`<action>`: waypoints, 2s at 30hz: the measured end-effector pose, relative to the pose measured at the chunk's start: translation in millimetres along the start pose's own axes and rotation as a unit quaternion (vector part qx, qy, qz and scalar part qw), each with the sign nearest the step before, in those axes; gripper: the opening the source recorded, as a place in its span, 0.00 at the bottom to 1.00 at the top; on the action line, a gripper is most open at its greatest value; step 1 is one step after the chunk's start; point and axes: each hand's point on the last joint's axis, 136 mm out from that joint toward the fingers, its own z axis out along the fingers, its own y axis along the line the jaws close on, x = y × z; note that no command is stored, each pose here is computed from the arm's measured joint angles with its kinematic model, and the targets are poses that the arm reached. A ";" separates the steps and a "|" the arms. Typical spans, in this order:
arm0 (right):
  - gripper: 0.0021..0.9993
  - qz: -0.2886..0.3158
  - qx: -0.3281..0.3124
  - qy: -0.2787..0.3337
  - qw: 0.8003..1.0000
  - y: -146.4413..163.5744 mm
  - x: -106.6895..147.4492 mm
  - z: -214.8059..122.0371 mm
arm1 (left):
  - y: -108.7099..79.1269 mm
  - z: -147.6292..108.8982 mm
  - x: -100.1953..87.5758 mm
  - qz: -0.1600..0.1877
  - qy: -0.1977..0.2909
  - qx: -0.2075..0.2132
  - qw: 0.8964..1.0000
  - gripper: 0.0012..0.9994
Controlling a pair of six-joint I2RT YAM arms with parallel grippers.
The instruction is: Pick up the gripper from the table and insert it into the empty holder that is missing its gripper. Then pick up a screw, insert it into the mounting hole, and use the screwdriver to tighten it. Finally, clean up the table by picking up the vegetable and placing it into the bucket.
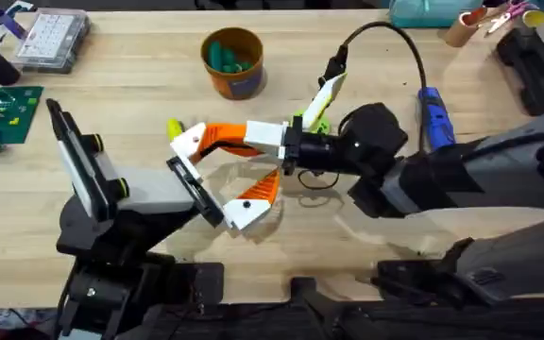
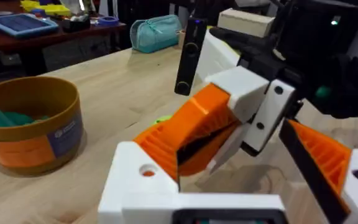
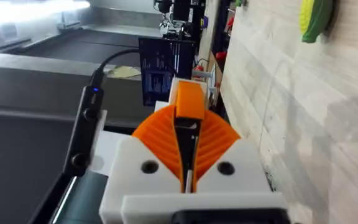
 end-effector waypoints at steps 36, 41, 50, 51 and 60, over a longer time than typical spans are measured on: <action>1.00 -0.013 -0.020 0.110 0.994 13.6 36.7 4.8 | -24.4 -0.6 2.9 -0.001 0.007 0.068 0.998 0.99; 1.00 0.000 -0.005 0.111 0.994 5.7 33.5 2.1 | -25.1 -0.7 3.0 -0.001 0.007 0.070 0.998 0.99; 1.00 0.007 0.016 0.118 0.993 -6.8 17.3 -13.7 | -25.7 -0.8 3.1 -0.001 0.008 0.072 0.997 0.99; 1.00 0.010 0.023 0.118 0.993 -11.0 13.3 -17.9 | -25.7 -0.8 3.1 -0.001 0.008 0.072 0.997 0.99; 1.00 -0.001 0.033 0.126 0.991 -21.4 -8.9 -45.9 | -25.7 -0.8 3.1 -0.001 0.008 0.072 0.997 0.99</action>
